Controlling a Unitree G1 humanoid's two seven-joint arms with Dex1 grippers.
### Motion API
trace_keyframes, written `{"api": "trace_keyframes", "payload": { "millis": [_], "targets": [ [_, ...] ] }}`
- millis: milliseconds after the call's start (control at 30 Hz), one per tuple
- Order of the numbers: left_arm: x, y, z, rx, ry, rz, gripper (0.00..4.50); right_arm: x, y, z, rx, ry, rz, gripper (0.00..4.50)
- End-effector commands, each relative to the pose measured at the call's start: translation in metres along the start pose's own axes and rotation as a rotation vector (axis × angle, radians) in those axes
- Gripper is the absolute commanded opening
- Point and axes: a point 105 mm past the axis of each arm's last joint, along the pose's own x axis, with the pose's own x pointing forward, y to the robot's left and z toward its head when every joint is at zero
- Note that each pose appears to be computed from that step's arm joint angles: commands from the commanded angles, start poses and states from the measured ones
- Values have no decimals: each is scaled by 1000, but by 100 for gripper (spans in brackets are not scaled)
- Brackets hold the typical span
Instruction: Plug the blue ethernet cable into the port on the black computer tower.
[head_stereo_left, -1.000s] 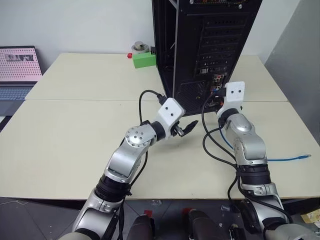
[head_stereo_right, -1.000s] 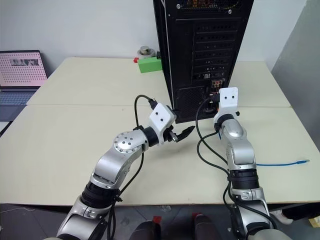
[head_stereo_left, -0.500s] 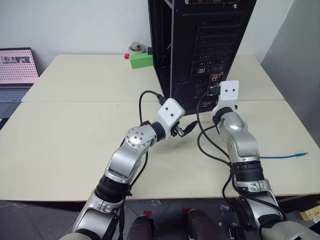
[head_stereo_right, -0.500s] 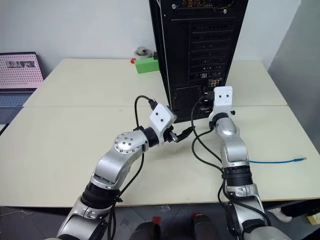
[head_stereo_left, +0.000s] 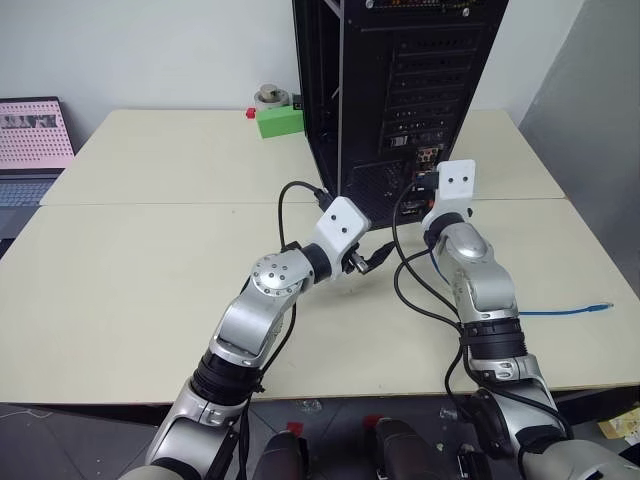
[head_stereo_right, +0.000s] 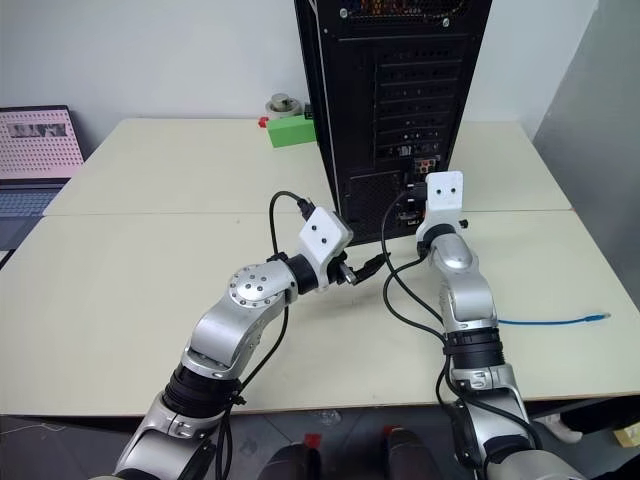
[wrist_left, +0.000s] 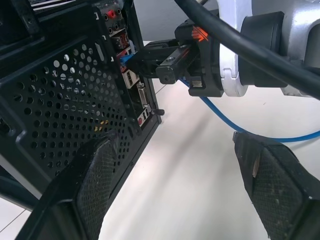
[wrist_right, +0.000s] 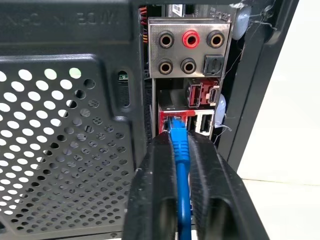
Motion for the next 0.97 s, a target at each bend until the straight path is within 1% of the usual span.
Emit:
{"api": "trace_keyframes", "payload": {
  "millis": [33,67,100,133,167,200,233,267,300,333,367,400,433,533,567,633,800,967],
  "targets": [
    [-2,3,9,25,-33,24,388,-6,-12,28,-30,-96,-16,142],
    [-2,3,8,26,-32,25,388,-8,-15,27,-35,-90,-16,164],
    [-2,4,8,27,-31,27,388,-10,-17,26,-38,-81,-11,178],
    [-2,4,8,30,-31,29,388,-13,-18,25,-40,-72,-3,210],
    [-2,4,8,33,-31,31,388,-16,-19,24,-39,-63,9,222],
    [-3,5,8,34,-33,35,388,-19,-19,24,-39,-58,22,259],
    [-4,7,7,36,-27,39,388,-24,-20,24,-43,-54,41,272],
    [-5,8,5,30,-16,39,388,-28,-21,26,-48,-53,64,295],
    [-7,10,3,22,-6,37,388,-33,-22,27,-56,-51,82,303],
    [-10,12,1,17,5,38,388,-38,-24,29,-62,-55,102,321],
    [-12,14,0,16,12,39,388,-42,-25,31,-67,-57,122,348],
    [-15,17,-2,18,21,42,388,-46,-26,32,-72,-58,150,364],
    [-18,21,-3,20,31,48,388,-52,-27,34,-78,-63,190,394],
    [-28,31,-3,15,37,65,388,-67,-37,37,-86,-74,256,444],
    [-34,37,-1,3,32,73,388,-73,-48,37,-93,-70,256,448],
    [-43,46,1,-9,31,88,388,-82,-60,38,-105,-62,275,448],
    [-66,68,-3,13,66,122,388,-103,-71,47,-119,-65,405,448],
    [-80,83,4,7,40,144,388,-110,-82,43,-183,-18,440,448]
  ]
}}
